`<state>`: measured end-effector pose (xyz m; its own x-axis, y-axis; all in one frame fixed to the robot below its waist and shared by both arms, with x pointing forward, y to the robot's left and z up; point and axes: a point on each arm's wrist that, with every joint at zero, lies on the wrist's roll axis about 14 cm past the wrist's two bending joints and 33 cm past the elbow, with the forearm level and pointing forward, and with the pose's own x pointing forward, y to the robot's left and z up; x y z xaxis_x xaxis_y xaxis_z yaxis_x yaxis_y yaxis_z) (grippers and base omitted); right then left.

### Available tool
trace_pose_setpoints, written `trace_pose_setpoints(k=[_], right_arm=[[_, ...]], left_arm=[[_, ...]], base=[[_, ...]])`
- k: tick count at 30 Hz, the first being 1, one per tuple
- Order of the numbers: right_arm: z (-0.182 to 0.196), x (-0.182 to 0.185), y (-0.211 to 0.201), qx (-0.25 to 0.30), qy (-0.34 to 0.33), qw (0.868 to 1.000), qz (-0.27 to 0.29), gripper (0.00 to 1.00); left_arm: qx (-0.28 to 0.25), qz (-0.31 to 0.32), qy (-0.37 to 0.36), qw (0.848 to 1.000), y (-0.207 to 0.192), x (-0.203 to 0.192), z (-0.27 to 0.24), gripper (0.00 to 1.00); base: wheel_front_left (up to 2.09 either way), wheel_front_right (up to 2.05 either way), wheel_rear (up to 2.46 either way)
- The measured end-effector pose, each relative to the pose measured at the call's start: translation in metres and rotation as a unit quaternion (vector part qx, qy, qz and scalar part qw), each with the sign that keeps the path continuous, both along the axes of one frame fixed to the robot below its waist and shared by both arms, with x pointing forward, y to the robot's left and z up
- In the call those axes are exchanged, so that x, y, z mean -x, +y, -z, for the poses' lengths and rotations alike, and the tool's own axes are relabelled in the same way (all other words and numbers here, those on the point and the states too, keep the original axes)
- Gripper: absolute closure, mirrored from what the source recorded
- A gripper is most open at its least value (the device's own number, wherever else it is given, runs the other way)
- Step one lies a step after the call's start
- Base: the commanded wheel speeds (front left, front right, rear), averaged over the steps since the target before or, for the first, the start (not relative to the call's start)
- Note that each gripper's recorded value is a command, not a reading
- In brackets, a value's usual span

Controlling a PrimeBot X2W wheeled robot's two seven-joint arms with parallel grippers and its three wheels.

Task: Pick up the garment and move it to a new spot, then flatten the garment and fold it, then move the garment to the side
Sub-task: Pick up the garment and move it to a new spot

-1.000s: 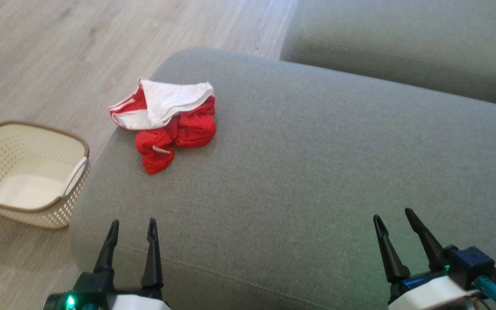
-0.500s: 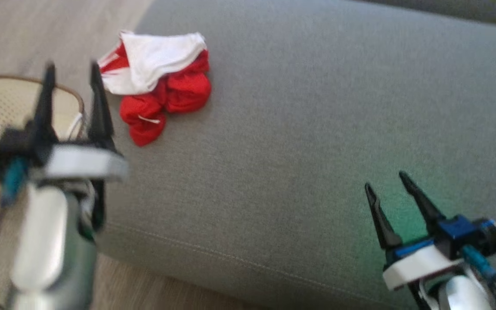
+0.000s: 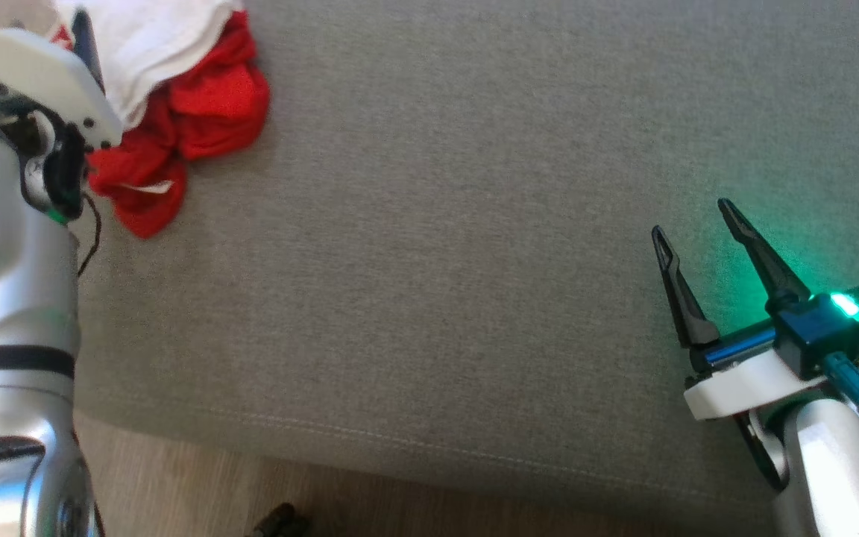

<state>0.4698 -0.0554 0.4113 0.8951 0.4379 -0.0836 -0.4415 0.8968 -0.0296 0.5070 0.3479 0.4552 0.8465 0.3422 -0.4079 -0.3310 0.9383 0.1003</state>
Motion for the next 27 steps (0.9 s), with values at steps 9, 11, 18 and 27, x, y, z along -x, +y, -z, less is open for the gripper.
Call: trace_pose_setpoints(k=[9,11,18,27], right_arm=[[0.023,-0.001,-0.022,0.012,0.024,0.999,0.026,0.0],[0.023,-0.004,-0.024,0.012,0.022,0.999,0.029,0.0],[0.016,-0.005,-0.022,0.007,0.015,0.999,0.031,0.0],[-0.021,0.002,-0.023,-0.014,-0.013,0.999,0.044,0.0]], left_arm=[[0.099,-0.024,0.148,0.984,-0.018,0.013,0.092,0.0],[0.104,-0.02,0.159,0.982,-0.022,0.013,0.099,0.0],[0.092,-0.014,0.141,0.986,-0.024,0.012,0.097,1.0],[0.019,0.051,-0.017,0.998,-0.027,-0.005,0.028,1.0]], base=[[0.0,0.0,0.0],[0.0,0.0,0.0],[0.0,0.0,0.0],[0.0,0.0,0.0]])
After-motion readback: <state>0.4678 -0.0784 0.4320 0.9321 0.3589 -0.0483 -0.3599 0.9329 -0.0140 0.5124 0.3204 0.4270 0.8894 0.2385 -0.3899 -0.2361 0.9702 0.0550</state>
